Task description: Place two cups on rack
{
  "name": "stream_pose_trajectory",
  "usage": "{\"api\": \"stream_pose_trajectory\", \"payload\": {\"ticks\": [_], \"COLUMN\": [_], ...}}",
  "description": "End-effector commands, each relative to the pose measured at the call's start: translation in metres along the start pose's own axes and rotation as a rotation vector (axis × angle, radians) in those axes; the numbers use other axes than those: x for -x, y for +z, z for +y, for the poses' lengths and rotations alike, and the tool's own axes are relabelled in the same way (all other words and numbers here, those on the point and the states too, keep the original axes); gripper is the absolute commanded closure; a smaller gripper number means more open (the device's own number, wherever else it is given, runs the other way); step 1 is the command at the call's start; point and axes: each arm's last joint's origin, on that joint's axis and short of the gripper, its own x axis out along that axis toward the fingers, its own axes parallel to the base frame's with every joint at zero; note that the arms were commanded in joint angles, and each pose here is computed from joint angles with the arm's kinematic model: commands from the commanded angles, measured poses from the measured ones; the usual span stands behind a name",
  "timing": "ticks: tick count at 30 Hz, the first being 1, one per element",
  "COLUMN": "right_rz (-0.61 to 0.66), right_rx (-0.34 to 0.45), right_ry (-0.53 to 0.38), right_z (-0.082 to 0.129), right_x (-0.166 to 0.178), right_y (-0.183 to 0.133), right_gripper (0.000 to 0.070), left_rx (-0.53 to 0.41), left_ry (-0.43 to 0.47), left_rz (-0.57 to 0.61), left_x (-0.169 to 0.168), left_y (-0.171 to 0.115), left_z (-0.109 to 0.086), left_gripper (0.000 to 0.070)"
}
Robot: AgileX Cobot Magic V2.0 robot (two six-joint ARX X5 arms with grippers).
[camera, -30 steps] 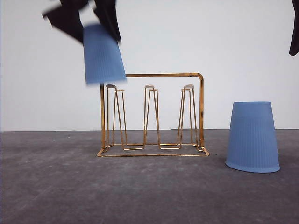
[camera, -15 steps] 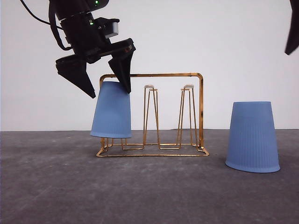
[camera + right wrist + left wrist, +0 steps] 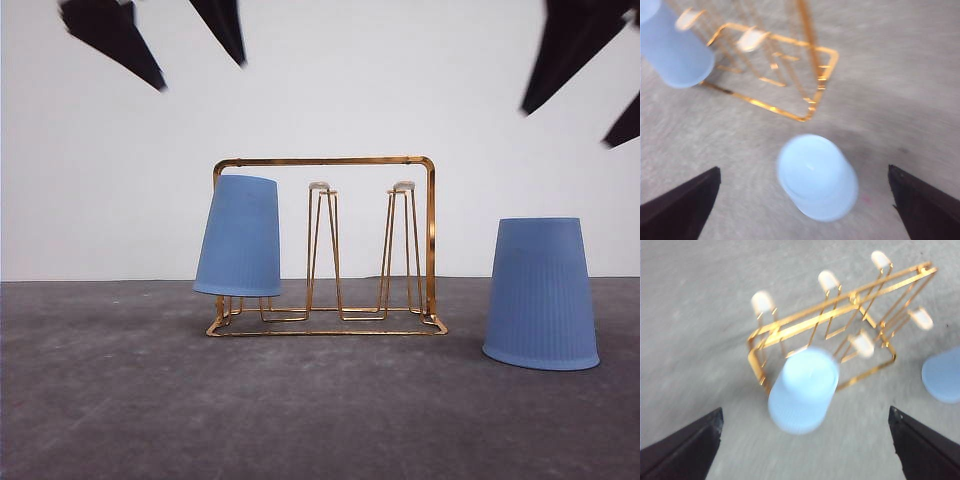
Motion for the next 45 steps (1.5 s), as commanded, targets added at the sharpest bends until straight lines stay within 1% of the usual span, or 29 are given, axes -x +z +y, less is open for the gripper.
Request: {"api": "stream_pose_trajectory", "payload": {"ticks": [1, 3, 8, 12, 16, 17, 18, 21, 22, 24, 27, 30, 32, 36, 39, 42, 45], "right_rz": [0.006, 0.027, 0.100, 0.168, 0.212, 0.219, 0.223, 0.231, 0.231, 0.228, 0.215, 0.172, 0.124, -0.012, -0.103, -0.147, -0.166], "right_rx": [0.006, 0.013, 0.013, 0.001, -0.007, -0.009, -0.011, -0.015, -0.016, -0.017, -0.015, 0.006, 0.026, 0.074, 0.113, 0.149, 0.176], "right_ry": [-0.012, -0.026, -0.053, -0.045, -0.040, -0.040, -0.040, -0.039, -0.034, -0.014, -0.003, -0.002, 0.011, 0.055, 0.088, 0.114, 0.124], "right_z": [0.001, 0.001, -0.006, -0.012, -0.016, -0.017, -0.018, -0.018, -0.018, -0.018, -0.016, -0.011, -0.005, 0.011, 0.023, 0.035, 0.043], "right_x": [-0.010, -0.022, -0.053, -0.075, -0.091, -0.094, -0.096, -0.099, -0.099, -0.098, -0.093, -0.077, -0.059, -0.017, 0.008, 0.019, 0.012], "right_y": [0.005, 0.006, 0.003, -0.003, -0.008, -0.009, -0.009, -0.010, -0.010, -0.010, -0.004, 0.010, 0.024, 0.053, 0.067, 0.076, 0.081], "right_gripper": [0.0000, 0.0000, 0.0000, 0.0000, 0.0012, 0.0030, 0.0064, 0.0221, 0.0262, 0.0306, 0.0310, 0.0310, 0.0310, 0.0309, 0.0309, 0.0309, 0.0308], "left_rx": [-0.005, 0.011, 0.072, 0.113, 0.127, 0.126, 0.122, 0.119, 0.121, 0.125, 0.124, 0.124, 0.124, 0.124, 0.124, 0.124, 0.124], "left_ry": [0.034, 0.074, 0.116, 0.127, 0.119, 0.115, 0.112, 0.108, 0.108, 0.109, 0.109, 0.109, 0.109, 0.109, 0.109, 0.109, 0.109], "left_rz": [0.030, 0.085, 0.168, 0.228, 0.287, 0.298, 0.307, 0.319, 0.316, 0.302, 0.285, 0.284, 0.283, 0.283, 0.283, 0.283, 0.283], "left_x": [0.003, 0.006, 0.002, -0.006, -0.014, -0.016, -0.018, -0.021, -0.021, -0.022, -0.022, -0.022, -0.022, -0.022, -0.022, -0.022, -0.022], "left_y": [-0.001, -0.008, -0.032, -0.055, -0.076, -0.080, -0.084, -0.088, -0.088, -0.086, -0.085, -0.085, -0.085, -0.085, -0.085, -0.085, -0.085], "left_z": [0.005, 0.012, 0.029, 0.032, 0.031, 0.030, 0.029, 0.028, 0.028, 0.028, 0.028, 0.028, 0.028, 0.028, 0.028, 0.028, 0.028], "left_gripper": [0.0069, 0.0069, 0.0071, 0.0075, 0.0075, 0.0075, 0.0075, 0.0074, 0.0074, 0.0074, 0.0074, 0.0074, 0.0074, 0.0074, 0.0074, 0.0074, 0.0074]}}
